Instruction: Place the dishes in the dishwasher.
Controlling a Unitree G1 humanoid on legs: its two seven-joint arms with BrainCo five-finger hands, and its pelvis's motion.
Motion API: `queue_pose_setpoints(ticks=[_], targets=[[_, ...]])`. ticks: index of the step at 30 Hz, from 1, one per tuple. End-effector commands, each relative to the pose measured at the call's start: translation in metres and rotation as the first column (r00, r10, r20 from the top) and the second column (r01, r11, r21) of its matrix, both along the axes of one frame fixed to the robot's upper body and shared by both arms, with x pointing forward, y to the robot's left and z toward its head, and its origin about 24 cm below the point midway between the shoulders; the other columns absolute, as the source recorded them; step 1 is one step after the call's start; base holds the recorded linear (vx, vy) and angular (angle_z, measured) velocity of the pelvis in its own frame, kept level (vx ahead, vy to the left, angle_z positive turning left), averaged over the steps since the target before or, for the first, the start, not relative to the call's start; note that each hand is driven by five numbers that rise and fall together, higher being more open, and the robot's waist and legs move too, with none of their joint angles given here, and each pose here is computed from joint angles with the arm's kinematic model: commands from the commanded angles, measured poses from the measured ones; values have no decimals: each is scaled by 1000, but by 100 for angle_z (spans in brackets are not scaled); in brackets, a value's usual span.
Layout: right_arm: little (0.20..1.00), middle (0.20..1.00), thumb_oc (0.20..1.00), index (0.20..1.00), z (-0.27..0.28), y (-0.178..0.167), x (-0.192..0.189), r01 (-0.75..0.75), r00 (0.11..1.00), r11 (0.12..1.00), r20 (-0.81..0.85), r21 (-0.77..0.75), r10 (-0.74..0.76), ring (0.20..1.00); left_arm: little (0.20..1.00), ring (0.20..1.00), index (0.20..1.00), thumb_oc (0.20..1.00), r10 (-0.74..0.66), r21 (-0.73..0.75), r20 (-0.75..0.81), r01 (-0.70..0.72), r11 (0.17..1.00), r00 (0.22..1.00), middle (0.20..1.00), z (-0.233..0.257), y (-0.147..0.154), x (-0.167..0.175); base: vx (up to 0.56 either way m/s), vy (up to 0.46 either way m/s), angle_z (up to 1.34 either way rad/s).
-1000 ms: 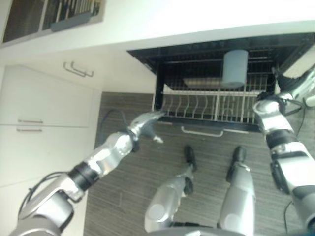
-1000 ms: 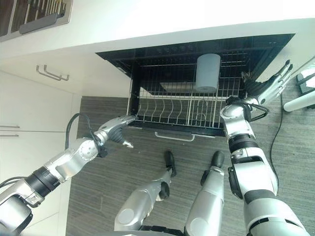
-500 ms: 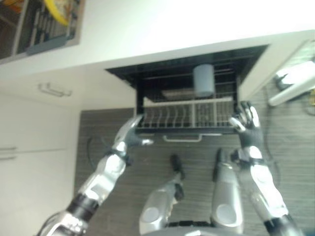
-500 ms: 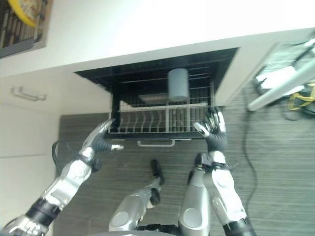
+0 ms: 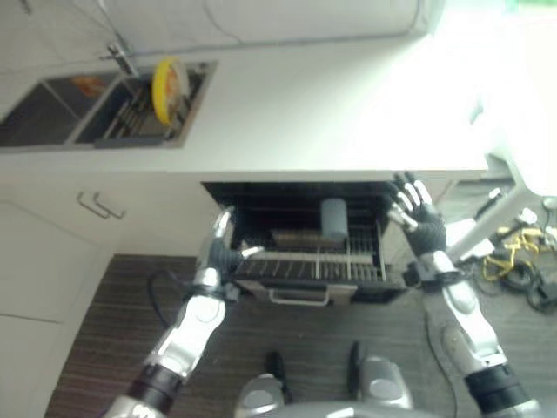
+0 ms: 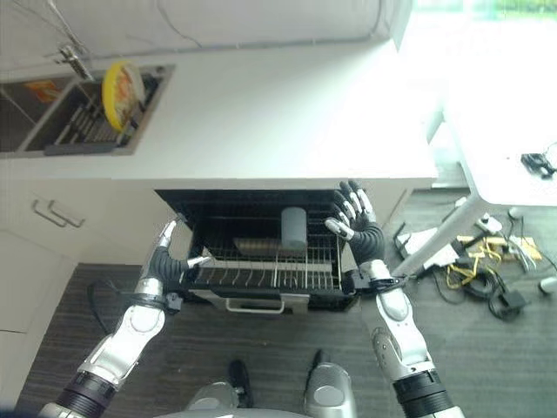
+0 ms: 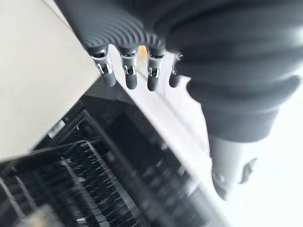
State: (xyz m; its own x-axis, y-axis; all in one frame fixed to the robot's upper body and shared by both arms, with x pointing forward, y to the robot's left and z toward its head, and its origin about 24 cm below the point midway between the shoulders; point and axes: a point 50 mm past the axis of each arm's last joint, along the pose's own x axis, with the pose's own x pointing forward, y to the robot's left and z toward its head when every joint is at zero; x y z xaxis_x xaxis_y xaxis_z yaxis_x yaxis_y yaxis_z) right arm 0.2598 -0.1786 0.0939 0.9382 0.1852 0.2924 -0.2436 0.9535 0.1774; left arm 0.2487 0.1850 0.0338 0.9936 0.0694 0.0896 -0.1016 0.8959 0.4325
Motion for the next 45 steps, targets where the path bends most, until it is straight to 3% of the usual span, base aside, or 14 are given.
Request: queue_pose_setpoints(ticks=[1,3,7,12,22,32,35,40,45], targets=[[1000,1000,1000,1000,54,-22,-5,67,948,998,312,-23,-56,1000,1000,1000,1000,1000,-113,-132,342,167,977,933,1000,58,1,-1,12,693,-24],[1000,1000,1000,1000,68,-31,-9,92,926,996,368,-11,-82,1000,1000,1000,1000,1000,-164,-179,434,264,948,886,1000,77,0,-3,35,828,-14],[1000,1000,1000,1000,61,-35,-17,99,927,991,353,94,-126,1000,1000,1000,1000,1000,-260,-181,453,373,910,853,1000,89,-6,3,-23,558,-26],[1000,1000,1000,1000,63,-34,-22,113,916,990,377,86,-137,1000,1000,1000,1000,1000,-242,-249,527,420,872,815,1000,106,8,-1,-109,409,-59],[1000,1000,1000,1000,71,-18,-3,61,910,997,408,51,-77,1000,1000,1000,1000,1000,17,-338,682,295,894,731,1000,121,41,-12,-150,46,2],[1000,1000,1000,1000,58,-30,-13,143,924,990,357,15,-138,1000,1000,1000,1000,1000,91,-419,682,285,862,726,1000,119,64,-21,98,285,11],[1000,1000,1000,1000,61,-40,-19,196,910,980,367,28,-193,1000,1000,1000,1000,1000,39,-382,687,314,869,725,1000,118,59,-21,181,505,-9],[1000,1000,1000,1000,66,-60,-32,352,823,918,407,182,-396,1000,1000,1000,1000,1000,-68,-299,680,360,884,730,1000,127,45,-14,222,504,16],[1000,1000,1000,1000,58,-48,-31,313,865,935,356,168,-354,1000,1000,1000,1000,1000,-116,-224,635,326,918,764,1000,128,46,-11,238,343,12]])
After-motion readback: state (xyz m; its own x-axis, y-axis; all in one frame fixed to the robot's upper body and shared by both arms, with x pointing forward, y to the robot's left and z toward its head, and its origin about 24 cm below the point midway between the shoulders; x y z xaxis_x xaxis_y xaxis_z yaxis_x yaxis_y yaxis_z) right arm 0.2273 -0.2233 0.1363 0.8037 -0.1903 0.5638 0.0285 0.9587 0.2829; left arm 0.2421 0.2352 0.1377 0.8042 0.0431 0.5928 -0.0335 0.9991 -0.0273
